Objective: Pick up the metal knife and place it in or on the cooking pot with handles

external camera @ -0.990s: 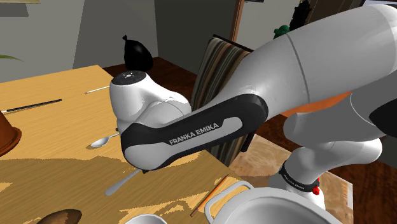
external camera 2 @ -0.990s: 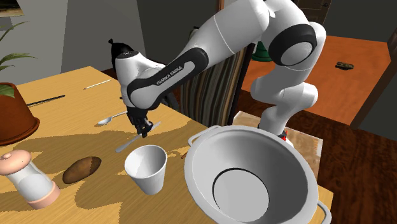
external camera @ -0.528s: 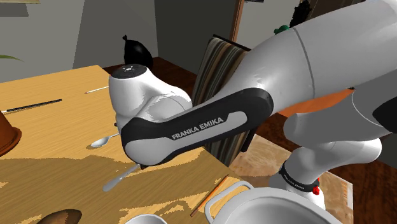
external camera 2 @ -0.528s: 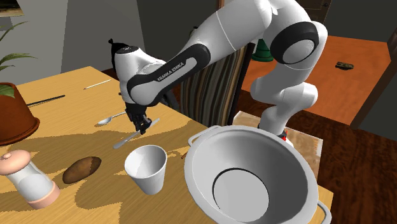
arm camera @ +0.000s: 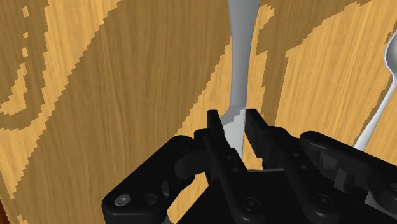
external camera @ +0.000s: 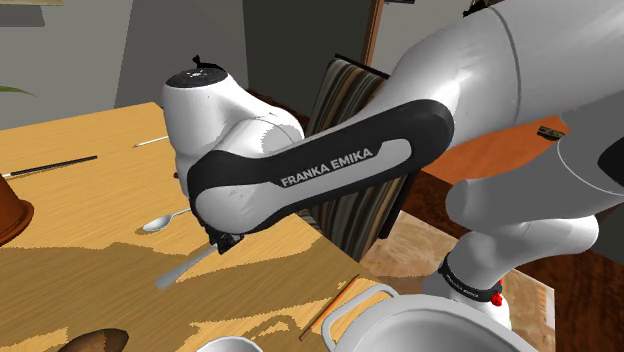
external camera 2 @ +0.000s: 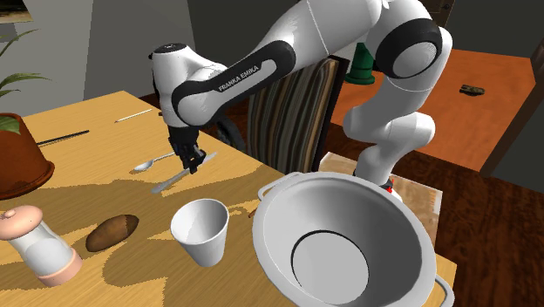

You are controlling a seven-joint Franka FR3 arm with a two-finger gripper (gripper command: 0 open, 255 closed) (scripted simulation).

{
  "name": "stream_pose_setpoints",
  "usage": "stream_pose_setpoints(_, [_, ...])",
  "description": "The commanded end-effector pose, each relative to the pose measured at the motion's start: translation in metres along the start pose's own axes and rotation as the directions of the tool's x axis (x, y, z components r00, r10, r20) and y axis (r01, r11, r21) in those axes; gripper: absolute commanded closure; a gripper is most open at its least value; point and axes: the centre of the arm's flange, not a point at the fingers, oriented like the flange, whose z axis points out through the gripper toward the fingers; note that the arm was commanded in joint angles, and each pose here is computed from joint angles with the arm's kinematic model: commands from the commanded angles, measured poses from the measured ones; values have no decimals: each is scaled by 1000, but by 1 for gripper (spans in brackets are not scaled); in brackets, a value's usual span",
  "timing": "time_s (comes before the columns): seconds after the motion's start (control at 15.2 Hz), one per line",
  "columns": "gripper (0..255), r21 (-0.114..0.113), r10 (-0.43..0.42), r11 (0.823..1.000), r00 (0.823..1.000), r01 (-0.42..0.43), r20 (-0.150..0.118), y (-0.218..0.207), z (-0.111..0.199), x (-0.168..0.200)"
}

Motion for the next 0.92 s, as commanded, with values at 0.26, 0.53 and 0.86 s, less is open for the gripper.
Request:
stream_pose_setpoints(0.26, [255, 0, 0, 1000, 1000, 0, 0, -4, -32, 0])
stream_pose_setpoints(0.53, [255, 0, 0, 1000, 1000, 0, 0, -6, -53, 0])
stream_pose_setpoints(0.86, [255, 0, 0, 1000, 1000, 0, 0, -9, -79, -1])
